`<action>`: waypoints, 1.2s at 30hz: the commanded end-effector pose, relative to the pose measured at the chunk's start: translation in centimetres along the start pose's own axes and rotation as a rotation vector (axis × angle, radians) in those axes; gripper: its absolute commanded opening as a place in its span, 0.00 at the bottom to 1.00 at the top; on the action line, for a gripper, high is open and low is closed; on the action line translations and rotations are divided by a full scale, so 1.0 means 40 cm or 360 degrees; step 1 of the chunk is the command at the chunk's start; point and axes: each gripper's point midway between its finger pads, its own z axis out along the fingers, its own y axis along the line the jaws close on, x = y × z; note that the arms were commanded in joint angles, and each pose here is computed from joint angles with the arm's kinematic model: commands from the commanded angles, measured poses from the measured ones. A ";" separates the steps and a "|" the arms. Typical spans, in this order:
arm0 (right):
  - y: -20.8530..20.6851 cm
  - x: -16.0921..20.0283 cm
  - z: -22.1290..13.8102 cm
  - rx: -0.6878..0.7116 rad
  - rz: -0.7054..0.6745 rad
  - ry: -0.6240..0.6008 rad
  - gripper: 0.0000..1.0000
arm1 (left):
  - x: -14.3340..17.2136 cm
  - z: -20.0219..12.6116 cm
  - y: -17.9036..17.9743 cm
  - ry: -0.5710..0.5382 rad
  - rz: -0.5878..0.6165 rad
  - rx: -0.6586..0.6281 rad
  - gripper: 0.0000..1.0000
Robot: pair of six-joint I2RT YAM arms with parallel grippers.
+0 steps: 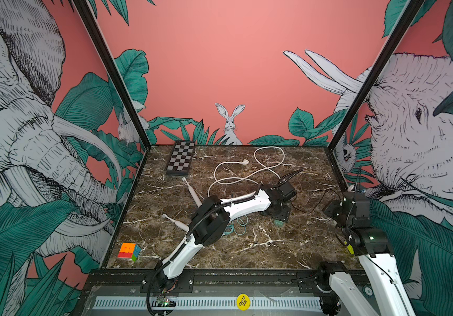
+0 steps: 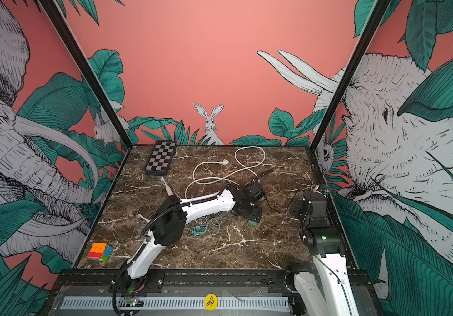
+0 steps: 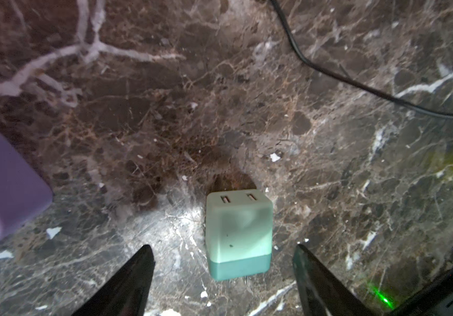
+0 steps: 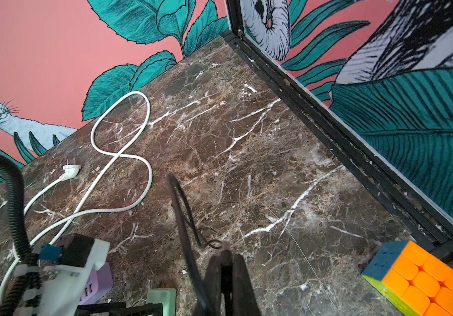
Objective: Charge the electric toothbrush
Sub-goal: Pick up the plug from the center of the board.
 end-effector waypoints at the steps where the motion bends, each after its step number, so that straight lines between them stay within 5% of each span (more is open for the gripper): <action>1: -0.010 -0.028 -0.025 0.0023 -0.0009 -0.0072 0.00 | 0.014 -0.010 -0.015 0.0024 0.0034 -0.0001 0.79; 36: 0.007 -0.056 -0.090 -0.0085 0.0046 -0.0131 0.00 | 0.059 0.065 -0.014 0.0148 0.0207 -0.0128 0.44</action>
